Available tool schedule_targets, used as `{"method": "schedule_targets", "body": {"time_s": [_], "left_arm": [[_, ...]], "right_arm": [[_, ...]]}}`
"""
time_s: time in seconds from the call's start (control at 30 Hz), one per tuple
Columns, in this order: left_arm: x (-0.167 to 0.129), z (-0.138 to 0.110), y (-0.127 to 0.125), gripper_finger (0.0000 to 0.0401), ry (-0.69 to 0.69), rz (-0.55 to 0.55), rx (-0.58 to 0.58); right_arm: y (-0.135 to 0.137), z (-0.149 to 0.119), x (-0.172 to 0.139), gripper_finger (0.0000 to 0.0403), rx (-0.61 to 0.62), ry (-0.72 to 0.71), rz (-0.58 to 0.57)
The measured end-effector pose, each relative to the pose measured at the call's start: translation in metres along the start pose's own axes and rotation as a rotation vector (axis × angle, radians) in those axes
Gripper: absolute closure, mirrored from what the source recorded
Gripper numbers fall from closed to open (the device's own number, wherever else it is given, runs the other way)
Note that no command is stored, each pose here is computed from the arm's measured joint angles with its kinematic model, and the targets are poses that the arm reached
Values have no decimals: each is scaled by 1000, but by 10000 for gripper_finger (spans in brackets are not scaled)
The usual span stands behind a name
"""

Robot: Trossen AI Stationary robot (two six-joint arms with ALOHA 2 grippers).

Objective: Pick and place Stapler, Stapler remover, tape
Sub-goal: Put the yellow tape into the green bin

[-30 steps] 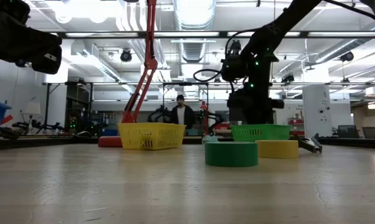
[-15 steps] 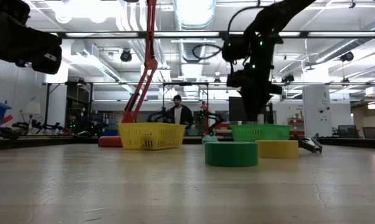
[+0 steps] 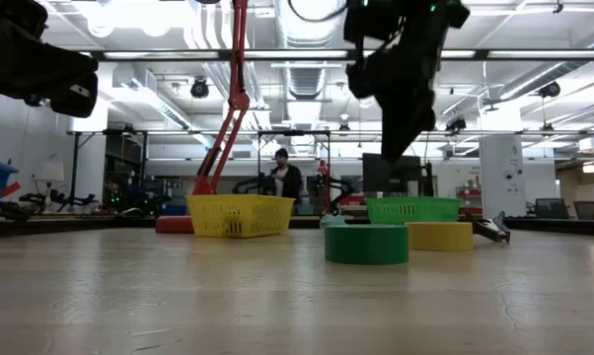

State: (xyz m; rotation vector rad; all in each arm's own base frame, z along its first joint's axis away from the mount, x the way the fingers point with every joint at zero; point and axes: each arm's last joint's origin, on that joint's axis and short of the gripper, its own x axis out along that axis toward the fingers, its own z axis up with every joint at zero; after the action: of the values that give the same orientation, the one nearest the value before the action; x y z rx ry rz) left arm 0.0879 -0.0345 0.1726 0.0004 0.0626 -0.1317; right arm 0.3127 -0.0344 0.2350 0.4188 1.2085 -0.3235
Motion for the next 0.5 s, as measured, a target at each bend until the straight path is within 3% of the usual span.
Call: {"method": "schedule_targets", "body": {"time_s": [0.27, 0.5], "left_arm": [[0, 0, 0, 366, 0, 0, 0], [0, 0, 0, 366, 0, 0, 0]], "right_arm": [[63, -31, 1, 292, -123, 0, 94], [85, -57, 25, 276, -172, 54, 67]]}}
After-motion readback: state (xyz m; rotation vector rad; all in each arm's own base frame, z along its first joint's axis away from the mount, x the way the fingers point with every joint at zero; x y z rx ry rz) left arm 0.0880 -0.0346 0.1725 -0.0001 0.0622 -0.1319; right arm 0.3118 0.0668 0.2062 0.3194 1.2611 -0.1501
